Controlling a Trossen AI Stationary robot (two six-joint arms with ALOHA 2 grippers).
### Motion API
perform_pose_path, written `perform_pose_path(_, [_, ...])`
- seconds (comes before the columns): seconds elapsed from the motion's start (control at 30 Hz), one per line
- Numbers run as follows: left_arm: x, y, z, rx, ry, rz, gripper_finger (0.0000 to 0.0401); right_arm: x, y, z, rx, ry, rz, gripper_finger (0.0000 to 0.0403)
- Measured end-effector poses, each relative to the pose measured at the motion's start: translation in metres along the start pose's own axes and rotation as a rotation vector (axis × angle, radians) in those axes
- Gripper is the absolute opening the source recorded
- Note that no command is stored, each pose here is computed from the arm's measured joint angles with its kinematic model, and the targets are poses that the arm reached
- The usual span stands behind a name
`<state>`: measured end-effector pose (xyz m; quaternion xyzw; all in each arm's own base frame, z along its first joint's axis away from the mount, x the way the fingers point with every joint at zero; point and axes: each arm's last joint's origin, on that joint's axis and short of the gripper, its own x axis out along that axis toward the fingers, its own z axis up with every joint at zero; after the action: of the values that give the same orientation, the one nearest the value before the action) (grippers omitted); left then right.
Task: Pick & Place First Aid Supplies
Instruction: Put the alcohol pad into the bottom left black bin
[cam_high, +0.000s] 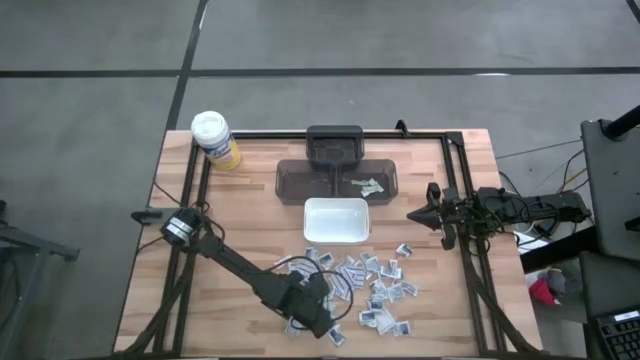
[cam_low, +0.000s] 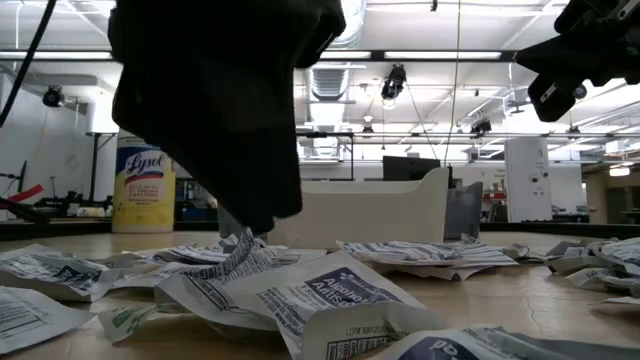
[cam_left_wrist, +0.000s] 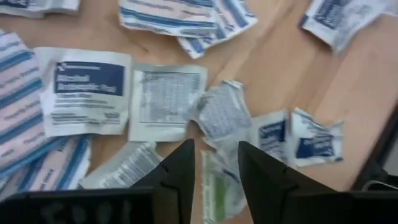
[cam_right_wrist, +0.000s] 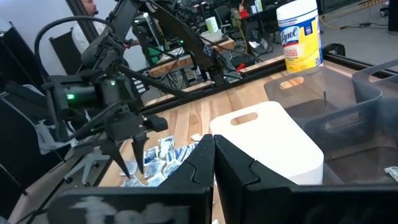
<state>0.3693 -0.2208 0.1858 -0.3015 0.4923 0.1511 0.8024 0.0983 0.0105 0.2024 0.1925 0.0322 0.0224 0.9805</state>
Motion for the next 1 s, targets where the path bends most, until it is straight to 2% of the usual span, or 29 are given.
perform_pose_path(0.2, [0.0061, 0.0048, -0.0043, -0.041, 0.044, -0.010, 0.0115, 0.0000, 0.0000, 0.0000, 0.000, 0.000, 0.000, 0.0008])
perform_pose_path(1.0, [0.0040, 0.0039, -0.0039, -0.195, 0.069, -0.021, 0.0112, 0.0000, 0.0000, 0.0000, 0.000, 0.000, 0.000, 0.0008])
